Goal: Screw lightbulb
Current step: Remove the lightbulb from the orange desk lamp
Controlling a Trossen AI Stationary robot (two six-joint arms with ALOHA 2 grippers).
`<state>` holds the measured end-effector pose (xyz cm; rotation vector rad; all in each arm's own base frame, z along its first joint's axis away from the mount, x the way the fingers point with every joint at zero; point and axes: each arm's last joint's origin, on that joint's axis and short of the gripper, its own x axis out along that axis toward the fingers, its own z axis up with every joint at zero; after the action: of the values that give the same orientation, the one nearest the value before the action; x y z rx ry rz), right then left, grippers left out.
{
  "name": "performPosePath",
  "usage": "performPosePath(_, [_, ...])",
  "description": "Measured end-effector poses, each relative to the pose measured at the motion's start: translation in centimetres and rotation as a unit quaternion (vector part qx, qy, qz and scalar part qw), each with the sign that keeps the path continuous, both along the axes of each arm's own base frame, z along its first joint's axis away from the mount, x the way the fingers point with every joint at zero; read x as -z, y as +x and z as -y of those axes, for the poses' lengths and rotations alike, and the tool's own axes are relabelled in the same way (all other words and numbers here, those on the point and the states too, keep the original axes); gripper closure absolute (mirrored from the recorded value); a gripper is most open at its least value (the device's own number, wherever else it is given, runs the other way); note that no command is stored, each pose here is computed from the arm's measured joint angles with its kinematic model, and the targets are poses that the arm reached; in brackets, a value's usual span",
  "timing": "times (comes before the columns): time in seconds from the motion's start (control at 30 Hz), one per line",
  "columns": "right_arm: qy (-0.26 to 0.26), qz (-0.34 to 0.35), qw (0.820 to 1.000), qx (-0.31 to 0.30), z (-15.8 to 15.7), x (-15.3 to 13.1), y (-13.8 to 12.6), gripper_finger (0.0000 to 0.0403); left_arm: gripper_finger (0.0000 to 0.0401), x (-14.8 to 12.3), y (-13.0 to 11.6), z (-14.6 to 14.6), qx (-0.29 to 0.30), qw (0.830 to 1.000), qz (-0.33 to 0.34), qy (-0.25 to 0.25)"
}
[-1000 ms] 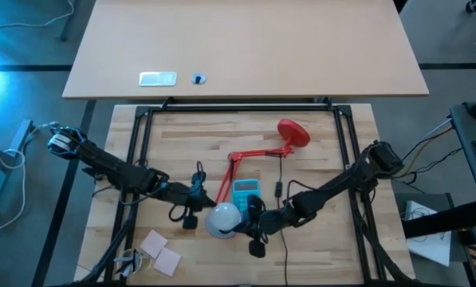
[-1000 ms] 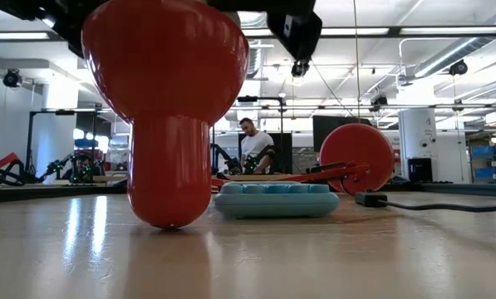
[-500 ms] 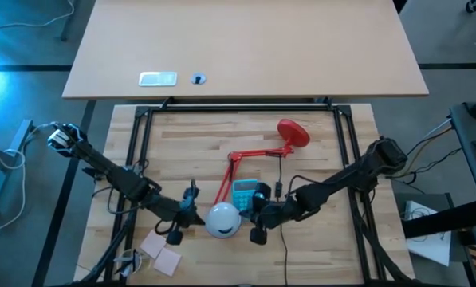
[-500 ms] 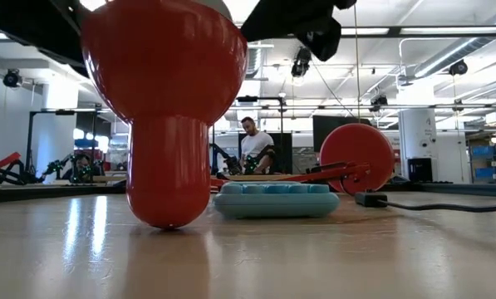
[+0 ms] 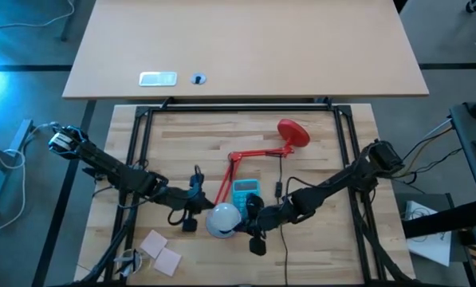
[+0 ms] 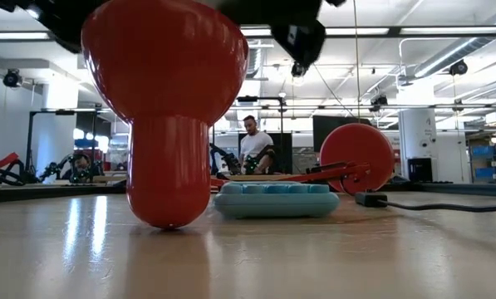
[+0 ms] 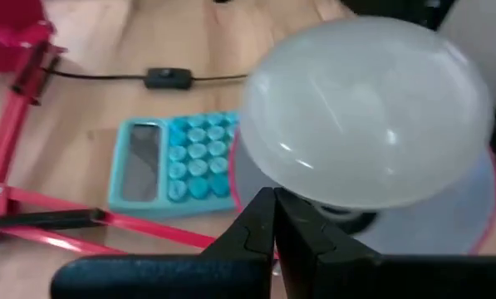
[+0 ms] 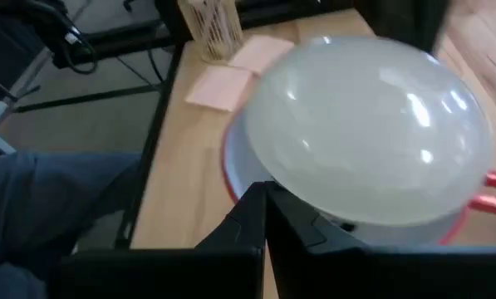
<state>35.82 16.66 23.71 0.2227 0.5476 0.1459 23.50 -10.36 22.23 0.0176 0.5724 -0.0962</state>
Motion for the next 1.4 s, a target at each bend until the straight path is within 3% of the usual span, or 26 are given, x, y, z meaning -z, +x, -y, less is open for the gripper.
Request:
performPosePath(0.2, [-0.037,-0.037,0.997,0.051,1.6,-0.3,-0.7,0.0403,0.0401,-0.4,-1.1,1.8,0.073,0.996,-0.016,-0.053])
performPosePath(0.37, [-0.063,-0.055,0.993,0.081,2.3,-0.9,-1.6,0.0403,0.0401,-0.9,-2.2,3.0,0.088,0.993,-0.017,-0.076])
performPosePath(0.53, [-0.045,-0.058,0.994,0.076,1.9,-1.0,-1.8,0.0403,0.0401,-0.8,-2.8,1.7,0.014,0.999,-0.031,-0.043])
performPosePath(0.63, [-0.010,-0.039,0.998,0.055,1.1,-1.1,-1.4,0.0403,0.0401,-0.7,-2.5,0.3,-0.023,0.999,-0.034,-0.025])
performPosePath(0.83, [0.026,0.007,1.000,0.006,0.1,-0.8,-0.2,0.0403,0.0401,-1.1,-1.2,-1.5,-0.048,0.999,-0.010,-0.013])
performPosePath(1.0, [0.022,-0.003,1.000,0.014,0.4,-0.5,-0.1,0.0403,0.0401,-0.5,-0.9,-1.0,-0.013,0.999,-0.030,-0.032])
performPosePath(1.23, [-0.025,-0.037,0.996,0.080,1.5,-0.5,-1.0,0.0403,0.0401,-1.0,-1.9,1.3,0.072,0.993,-0.032,-0.086])
performPosePath(1.4, [-0.012,-0.050,0.994,0.094,1.3,-1.0,-1.8,0.0403,0.0401,-1.8,-3.3,1.4,0.068,0.993,-0.034,-0.089])
